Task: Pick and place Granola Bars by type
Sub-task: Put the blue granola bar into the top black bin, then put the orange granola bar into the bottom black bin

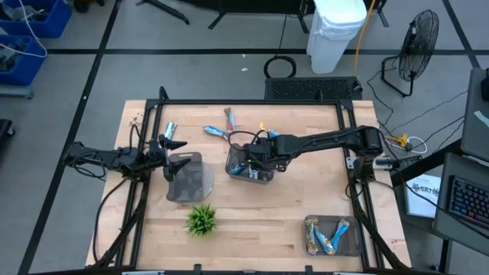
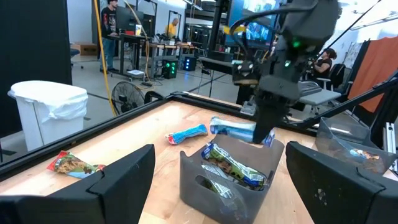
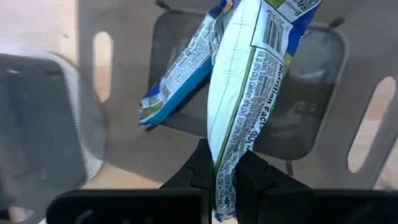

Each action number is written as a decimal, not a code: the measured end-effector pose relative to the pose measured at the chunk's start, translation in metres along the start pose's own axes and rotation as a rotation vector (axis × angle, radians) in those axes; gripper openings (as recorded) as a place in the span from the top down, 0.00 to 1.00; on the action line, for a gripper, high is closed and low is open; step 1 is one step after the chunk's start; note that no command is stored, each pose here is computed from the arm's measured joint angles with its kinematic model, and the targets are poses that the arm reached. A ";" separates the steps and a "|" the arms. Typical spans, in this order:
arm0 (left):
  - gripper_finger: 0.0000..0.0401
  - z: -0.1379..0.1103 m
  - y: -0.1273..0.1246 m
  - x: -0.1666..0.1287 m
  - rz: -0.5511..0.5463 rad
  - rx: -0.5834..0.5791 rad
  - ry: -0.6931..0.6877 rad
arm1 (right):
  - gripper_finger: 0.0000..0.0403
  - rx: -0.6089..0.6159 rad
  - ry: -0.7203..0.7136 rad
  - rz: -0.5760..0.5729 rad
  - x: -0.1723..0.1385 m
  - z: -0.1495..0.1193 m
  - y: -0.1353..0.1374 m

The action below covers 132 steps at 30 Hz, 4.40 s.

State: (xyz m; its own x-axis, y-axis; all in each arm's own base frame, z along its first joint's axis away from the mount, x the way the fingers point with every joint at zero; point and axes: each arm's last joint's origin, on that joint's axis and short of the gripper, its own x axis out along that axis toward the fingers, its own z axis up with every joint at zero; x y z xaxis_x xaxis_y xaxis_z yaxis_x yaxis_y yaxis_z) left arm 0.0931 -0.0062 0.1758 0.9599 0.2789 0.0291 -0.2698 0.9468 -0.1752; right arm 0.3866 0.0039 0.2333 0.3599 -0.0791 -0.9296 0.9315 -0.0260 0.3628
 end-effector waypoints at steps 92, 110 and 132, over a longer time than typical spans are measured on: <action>0.10 0.000 0.000 0.000 0.000 0.000 0.000 | 0.34 -1.073 -0.437 0.582 -0.107 0.017 0.013; 0.10 0.003 -0.001 0.000 -0.007 -0.130 -0.032 | 0.34 -1.134 -0.569 0.705 -0.118 0.013 0.024; 0.10 0.090 -0.004 -0.012 0.159 -0.061 0.062 | 0.36 -1.144 -0.591 0.708 -0.119 0.016 0.025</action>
State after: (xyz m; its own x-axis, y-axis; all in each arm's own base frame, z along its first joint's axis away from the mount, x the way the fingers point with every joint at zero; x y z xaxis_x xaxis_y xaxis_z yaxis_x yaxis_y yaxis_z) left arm 0.0761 0.0011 0.2645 0.9088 0.4122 -0.0644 -0.4153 0.8795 -0.2323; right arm 0.3660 -0.0037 0.3540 0.9379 -0.1335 -0.3201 0.2084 0.9547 0.2125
